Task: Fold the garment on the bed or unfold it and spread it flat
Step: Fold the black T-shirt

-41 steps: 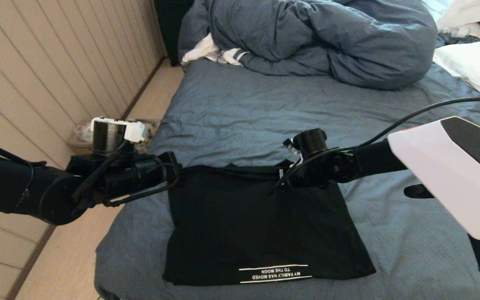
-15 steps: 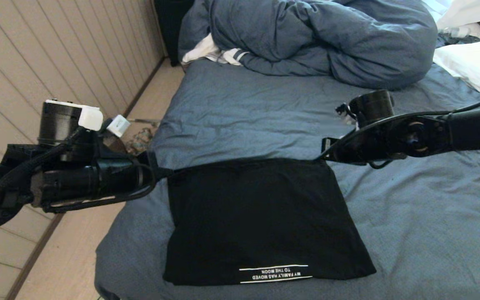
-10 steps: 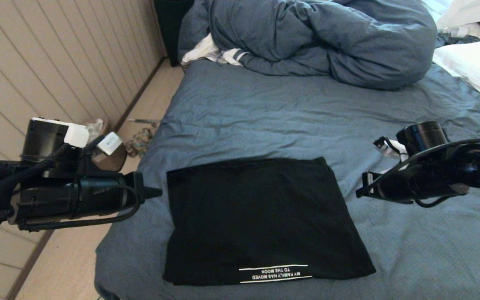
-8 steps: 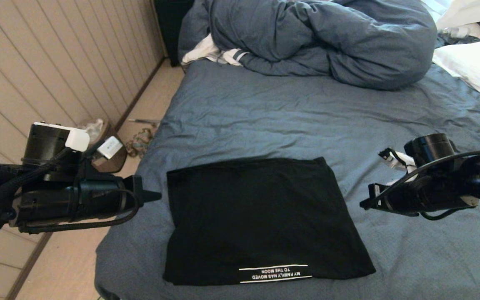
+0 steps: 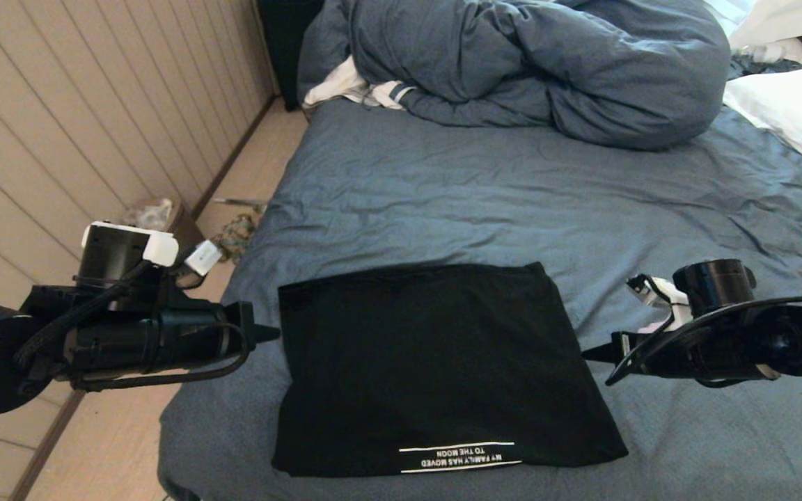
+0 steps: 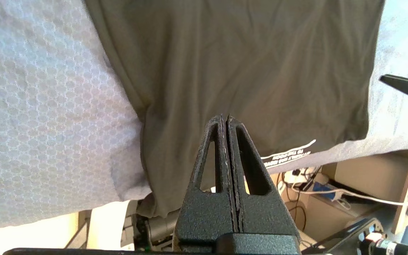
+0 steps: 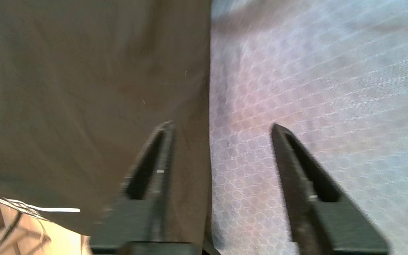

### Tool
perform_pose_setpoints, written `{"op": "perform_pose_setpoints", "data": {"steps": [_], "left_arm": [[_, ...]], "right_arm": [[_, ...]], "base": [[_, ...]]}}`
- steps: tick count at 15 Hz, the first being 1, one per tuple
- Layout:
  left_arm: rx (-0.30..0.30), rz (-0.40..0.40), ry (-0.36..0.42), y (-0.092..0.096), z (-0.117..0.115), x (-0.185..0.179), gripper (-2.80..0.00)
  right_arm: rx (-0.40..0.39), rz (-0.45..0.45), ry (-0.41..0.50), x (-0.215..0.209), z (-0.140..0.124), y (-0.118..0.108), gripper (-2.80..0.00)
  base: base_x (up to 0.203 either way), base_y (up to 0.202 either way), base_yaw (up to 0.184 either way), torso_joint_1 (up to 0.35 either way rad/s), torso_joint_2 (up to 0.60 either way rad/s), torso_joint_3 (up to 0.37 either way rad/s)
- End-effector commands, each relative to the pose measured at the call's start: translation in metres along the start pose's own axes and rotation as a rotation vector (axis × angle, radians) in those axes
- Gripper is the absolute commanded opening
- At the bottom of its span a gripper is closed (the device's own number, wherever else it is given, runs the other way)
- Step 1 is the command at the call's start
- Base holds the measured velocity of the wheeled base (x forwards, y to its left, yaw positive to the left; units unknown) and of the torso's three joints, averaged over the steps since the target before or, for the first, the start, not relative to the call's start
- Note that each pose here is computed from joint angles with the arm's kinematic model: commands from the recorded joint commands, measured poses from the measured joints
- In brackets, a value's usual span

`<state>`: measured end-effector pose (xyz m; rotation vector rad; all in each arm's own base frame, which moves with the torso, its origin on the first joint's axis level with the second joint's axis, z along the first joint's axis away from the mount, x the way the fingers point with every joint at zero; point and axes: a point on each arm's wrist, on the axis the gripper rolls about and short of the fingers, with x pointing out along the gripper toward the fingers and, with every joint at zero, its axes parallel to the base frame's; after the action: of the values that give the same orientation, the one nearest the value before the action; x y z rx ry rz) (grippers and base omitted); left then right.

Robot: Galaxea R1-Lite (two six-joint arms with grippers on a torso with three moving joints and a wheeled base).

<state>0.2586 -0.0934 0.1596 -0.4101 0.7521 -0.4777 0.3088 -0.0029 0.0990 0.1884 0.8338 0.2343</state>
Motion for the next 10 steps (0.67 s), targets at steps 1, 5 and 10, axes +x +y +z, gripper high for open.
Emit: {"op": "perform_pose_setpoints", "data": {"steps": [1, 5, 10], "left_arm": [[-0.007, 0.004, 0.013, 0.002, -0.001, 0.004, -2.80], [-0.003, 0.001, 0.006, 0.003, -0.003, 0.003, -2.80], [0.000, -0.005, 0.006, 0.002, -0.004, 0.003, -2.80]], "right_arm": [[0.010, 0.002, 0.052, 0.015, -0.007, -0.004, 0.00], [-0.002, 0.034, 0.056, 0.037, -0.013, -0.001, 0.00], [-0.014, 0.076, 0.071, 0.045, -0.015, 0.015, 0.00]], "base": [[0.000, 0.000, 0.000, 0.000, 0.00, 0.000], [0.000, 0.000, 0.000, 0.000, 0.00, 0.000], [0.000, 0.000, 0.000, 0.000, 0.00, 0.000]]}}
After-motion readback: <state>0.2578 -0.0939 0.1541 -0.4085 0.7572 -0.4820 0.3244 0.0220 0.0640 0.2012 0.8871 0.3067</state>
